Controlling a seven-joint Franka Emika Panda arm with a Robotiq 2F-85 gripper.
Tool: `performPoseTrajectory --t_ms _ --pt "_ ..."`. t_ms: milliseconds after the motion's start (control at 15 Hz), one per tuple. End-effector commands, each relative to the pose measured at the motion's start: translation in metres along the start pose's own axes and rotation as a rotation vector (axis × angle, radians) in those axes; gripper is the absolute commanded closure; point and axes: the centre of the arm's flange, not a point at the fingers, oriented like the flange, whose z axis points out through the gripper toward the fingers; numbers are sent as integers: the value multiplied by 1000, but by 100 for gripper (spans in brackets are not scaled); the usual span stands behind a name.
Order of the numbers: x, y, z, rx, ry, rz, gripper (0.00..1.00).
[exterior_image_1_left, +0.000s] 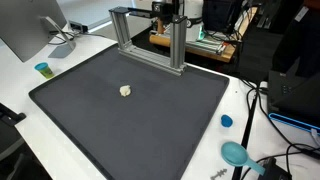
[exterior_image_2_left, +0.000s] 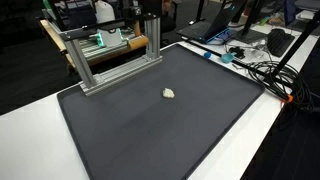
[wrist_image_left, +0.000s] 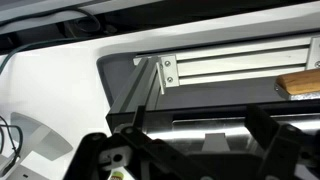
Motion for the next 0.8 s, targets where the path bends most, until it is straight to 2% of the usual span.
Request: performPoseTrajectory --t_ms 0,400,733 --pt "0 0 1 0 -2 0 0" --pt "-1 -6 0 16 -13 3 0" --pt "-7 -53 -75 116 72 103 0"
